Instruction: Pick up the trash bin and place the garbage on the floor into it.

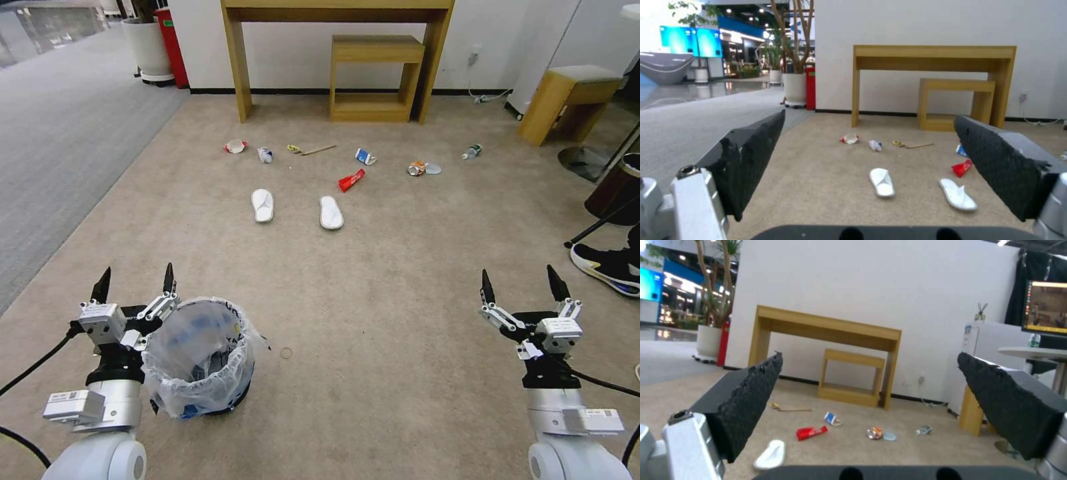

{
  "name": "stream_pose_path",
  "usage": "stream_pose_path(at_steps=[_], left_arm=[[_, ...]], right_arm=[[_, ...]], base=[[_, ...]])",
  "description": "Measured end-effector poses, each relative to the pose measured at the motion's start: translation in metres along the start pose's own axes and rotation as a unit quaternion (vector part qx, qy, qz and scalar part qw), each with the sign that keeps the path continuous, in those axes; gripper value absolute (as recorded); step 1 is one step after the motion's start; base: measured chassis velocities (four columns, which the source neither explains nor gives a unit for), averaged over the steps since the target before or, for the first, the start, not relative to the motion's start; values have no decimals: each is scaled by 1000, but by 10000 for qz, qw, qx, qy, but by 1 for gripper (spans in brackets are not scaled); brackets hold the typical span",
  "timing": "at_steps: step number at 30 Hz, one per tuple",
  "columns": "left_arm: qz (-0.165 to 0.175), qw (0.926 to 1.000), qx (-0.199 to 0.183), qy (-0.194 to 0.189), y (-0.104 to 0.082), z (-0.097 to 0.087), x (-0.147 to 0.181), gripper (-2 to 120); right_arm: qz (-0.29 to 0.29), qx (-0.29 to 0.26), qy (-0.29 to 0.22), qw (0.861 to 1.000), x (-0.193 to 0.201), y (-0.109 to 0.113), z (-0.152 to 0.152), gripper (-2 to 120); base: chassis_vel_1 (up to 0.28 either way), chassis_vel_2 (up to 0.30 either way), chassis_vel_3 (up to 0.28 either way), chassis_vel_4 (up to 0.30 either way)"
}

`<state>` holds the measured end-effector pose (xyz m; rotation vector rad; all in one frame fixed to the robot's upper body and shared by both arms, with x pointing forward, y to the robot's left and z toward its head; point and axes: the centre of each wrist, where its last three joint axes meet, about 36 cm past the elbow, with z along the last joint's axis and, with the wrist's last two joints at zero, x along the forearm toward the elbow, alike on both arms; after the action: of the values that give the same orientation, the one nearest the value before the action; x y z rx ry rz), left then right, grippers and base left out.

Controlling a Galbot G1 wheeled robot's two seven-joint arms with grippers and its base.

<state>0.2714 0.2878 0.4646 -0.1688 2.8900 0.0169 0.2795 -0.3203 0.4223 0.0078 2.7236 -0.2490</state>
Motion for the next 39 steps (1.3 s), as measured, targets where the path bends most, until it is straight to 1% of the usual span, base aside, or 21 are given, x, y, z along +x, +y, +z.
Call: stream_pose_path(at_steps=[24, 39], left_arm=[[5, 10000, -11, 40, -3, 4, -1, 100], [39, 9999, -25, 90, -2, 11, -4, 100]], right_arm=[[71, 23, 36, 10000, -2, -2, 5, 100], [58, 62, 71, 9999, -4, -1, 10, 100]], base=[[0, 0, 0, 0], [0, 0, 0, 0]])
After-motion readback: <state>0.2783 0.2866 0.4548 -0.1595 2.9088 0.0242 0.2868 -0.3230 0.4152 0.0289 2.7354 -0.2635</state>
